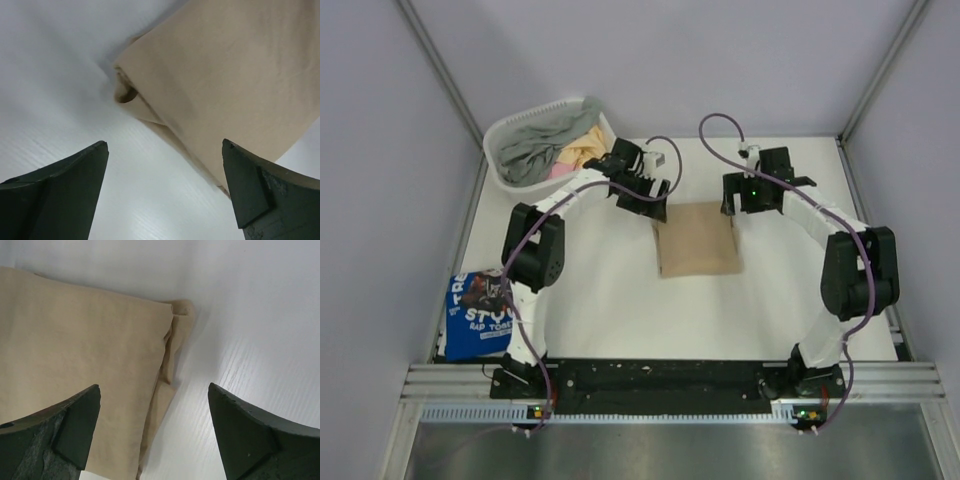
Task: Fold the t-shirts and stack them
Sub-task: Fold the long partially folded tshirt into a neat square, then put the neatly folded tshirt into the corner of the board with both arms
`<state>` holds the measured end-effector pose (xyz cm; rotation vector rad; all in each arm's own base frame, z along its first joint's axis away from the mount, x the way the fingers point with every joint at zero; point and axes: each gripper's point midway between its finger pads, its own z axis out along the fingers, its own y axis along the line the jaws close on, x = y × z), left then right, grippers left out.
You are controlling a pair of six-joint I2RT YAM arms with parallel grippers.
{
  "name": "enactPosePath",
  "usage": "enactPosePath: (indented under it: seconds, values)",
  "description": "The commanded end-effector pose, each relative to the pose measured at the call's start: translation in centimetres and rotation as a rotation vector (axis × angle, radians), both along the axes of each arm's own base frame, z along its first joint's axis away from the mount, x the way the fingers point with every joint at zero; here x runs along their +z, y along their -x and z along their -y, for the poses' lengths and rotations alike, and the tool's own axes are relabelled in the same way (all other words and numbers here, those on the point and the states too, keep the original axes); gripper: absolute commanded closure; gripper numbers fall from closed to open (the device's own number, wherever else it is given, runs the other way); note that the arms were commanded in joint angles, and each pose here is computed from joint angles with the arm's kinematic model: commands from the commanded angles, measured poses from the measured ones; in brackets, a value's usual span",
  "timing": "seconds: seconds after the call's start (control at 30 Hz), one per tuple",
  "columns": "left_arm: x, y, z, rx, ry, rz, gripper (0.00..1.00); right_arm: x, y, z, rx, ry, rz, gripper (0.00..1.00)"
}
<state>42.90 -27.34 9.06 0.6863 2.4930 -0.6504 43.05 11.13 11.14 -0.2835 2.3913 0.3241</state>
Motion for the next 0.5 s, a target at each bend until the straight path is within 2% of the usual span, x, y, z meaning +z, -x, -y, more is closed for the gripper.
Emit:
enactPosePath:
  seconds: [0.0, 0.1, 0.23, 0.3, 0.37, 0.4, 0.47]
  values:
    - [-1.0, 0.8, 3.1, 0.023, 0.137, -0.114, 0.01, 1.4, 0.8, 0.2, -0.044, -0.038, 0.024, 0.13]
    - [-2.8, 0.3, 3.5, 0.054, 0.137, -0.160, 0.08, 1.0, 1.4, 0.5, -0.047, -0.027, 0.018, 0.13]
    - [-4.2, 0.4, 4.8, 0.043, 0.150, -0.225, 0.25, 0.8, 1.9, 1.0, -0.055, -0.007, 0.017, 0.13]
    - [-4.8, 0.4, 5.1, 0.040, 0.149, -0.243, 0.43, 0.9, 2.0, 1.0, -0.052, 0.001, 0.024, 0.13]
    - [-4.6, 0.4, 5.1, 0.035, 0.152, -0.253, 0.87, 1.2, 2.2, 1.3, -0.053, 0.010, 0.035, 0.13]
    - [-4.3, 0.5, 4.9, 0.031, 0.146, -0.250, 1.00, 1.3, 2.4, 1.5, -0.055, 0.017, 0.039, 0.13]
    - [-3.4, 0.8, 4.1, 0.018, 0.137, -0.230, 1.00, 1.6, 2.5, 1.7, -0.057, 0.030, 0.054, 0.12]
